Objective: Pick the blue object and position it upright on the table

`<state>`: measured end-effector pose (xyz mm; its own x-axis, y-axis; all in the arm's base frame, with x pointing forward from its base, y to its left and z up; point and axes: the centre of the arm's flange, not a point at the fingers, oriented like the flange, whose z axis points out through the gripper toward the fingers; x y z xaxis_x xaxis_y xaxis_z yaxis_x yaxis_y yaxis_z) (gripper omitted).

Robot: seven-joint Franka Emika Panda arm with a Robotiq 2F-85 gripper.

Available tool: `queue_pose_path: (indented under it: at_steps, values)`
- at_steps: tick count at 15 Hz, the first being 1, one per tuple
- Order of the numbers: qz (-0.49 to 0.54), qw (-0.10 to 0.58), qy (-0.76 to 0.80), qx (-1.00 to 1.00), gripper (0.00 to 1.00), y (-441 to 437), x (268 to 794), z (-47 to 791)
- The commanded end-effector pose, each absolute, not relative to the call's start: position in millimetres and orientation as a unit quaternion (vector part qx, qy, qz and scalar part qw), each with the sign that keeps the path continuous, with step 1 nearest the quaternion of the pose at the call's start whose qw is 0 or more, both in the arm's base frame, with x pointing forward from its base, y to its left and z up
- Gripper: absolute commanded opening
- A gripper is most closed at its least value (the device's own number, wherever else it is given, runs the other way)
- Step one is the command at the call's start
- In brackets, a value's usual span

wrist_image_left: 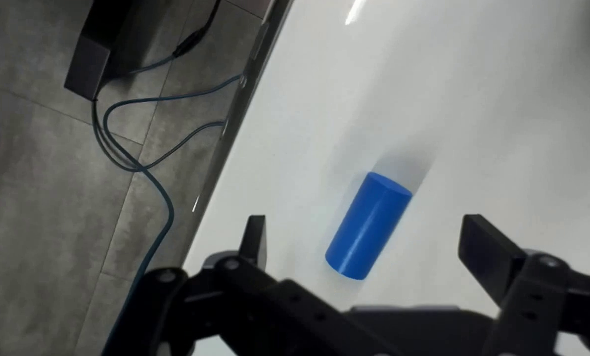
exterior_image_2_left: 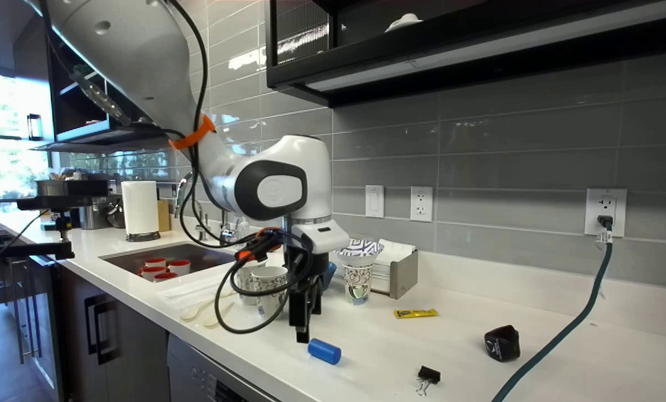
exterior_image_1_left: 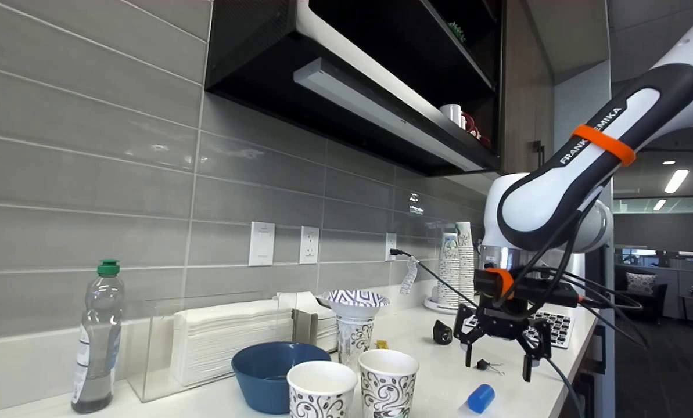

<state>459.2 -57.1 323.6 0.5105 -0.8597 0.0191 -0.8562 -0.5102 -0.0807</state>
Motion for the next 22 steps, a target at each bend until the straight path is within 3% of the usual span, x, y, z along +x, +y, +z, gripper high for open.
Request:
queue_pose_path:
  at_steps: [1,10,14,21,22]
  values:
    - [-0.042,0.057,0.547,-0.834,1.00,-62,476,296]
    - [-0.059,0.067,0.599,-0.796,1.00,-72,490,279]
    - [-0.062,0.060,0.611,-0.787,0.57,-76,493,279]
    - [-0.059,0.045,0.625,-0.777,0.09,-83,493,273]
    - [-0.061,0.043,0.625,-0.777,0.08,-82,494,274]
